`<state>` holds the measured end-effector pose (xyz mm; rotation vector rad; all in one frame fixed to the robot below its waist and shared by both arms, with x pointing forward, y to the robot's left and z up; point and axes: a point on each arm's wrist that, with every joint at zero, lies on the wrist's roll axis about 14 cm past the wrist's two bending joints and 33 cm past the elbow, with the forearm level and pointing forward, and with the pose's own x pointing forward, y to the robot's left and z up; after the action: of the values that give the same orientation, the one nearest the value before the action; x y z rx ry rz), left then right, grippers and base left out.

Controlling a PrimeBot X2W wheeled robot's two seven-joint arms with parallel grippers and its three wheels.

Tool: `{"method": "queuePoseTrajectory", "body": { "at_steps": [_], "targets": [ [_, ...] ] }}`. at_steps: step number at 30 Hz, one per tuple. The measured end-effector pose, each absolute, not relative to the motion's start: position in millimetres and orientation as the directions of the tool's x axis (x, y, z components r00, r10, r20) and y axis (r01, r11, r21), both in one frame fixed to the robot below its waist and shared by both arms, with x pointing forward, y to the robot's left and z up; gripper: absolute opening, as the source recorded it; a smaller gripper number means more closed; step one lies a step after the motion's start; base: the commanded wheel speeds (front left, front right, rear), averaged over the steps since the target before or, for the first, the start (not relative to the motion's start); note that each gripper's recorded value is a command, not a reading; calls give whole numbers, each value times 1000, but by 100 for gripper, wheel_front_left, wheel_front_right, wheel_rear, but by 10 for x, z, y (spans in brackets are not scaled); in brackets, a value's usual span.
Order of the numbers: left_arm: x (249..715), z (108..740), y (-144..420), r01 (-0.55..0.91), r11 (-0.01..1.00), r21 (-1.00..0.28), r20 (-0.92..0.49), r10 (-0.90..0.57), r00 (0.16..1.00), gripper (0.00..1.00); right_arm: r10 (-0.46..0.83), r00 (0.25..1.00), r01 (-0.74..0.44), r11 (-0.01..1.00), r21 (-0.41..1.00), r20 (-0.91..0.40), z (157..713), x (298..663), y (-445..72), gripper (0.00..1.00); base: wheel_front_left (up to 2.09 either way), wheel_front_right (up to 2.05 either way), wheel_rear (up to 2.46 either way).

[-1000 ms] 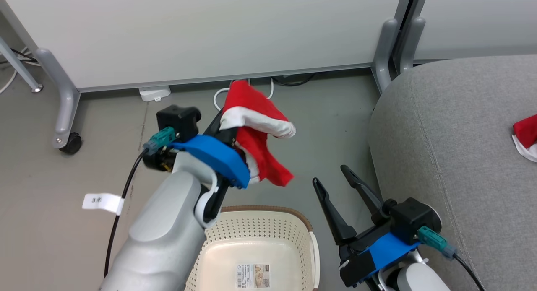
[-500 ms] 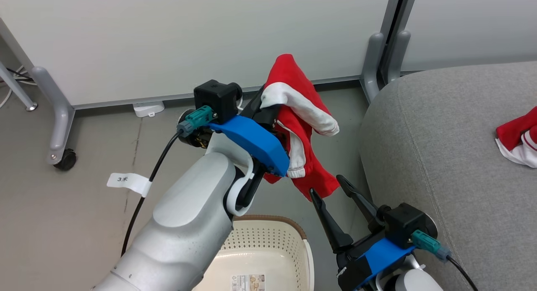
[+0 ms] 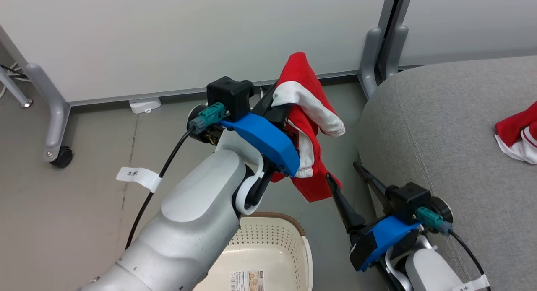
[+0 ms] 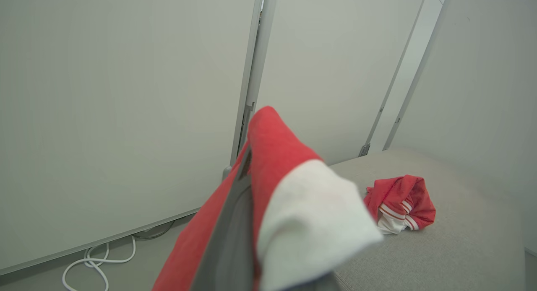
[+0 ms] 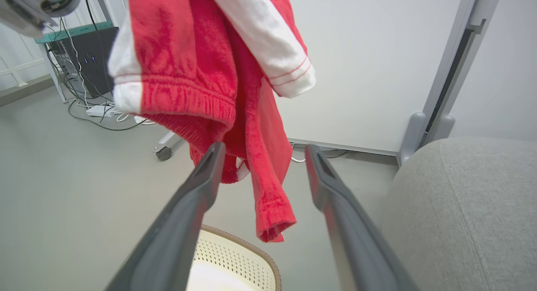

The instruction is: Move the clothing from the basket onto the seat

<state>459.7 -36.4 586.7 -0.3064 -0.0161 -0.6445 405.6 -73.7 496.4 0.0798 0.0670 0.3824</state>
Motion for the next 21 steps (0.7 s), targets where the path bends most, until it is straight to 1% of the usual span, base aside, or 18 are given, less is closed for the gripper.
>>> {"method": "queuePoseTrajectory", "body": {
  "at_steps": [5, 12, 21],
  "targets": [
    [4575, 5893, -419, 614, 739, -276, 117, -609, 785, 0, 368, 926, -363, 929, 72, -78, 4913, 4239, -759, 100, 0, 0, 0],
    [4526, 5939, -467, 640, 724, -257, 126, -631, 765, 0, 396, 909, -393, 918, 53, -130, 4797, 4429, -649, 100, 0, 0, 0],
    [4469, 5865, -537, 665, 709, -235, 87, -666, 741, 0, 415, 892, -410, 910, 68, -179, 4716, 4696, -543, 100, 0, 0, 0]
  ]
}}
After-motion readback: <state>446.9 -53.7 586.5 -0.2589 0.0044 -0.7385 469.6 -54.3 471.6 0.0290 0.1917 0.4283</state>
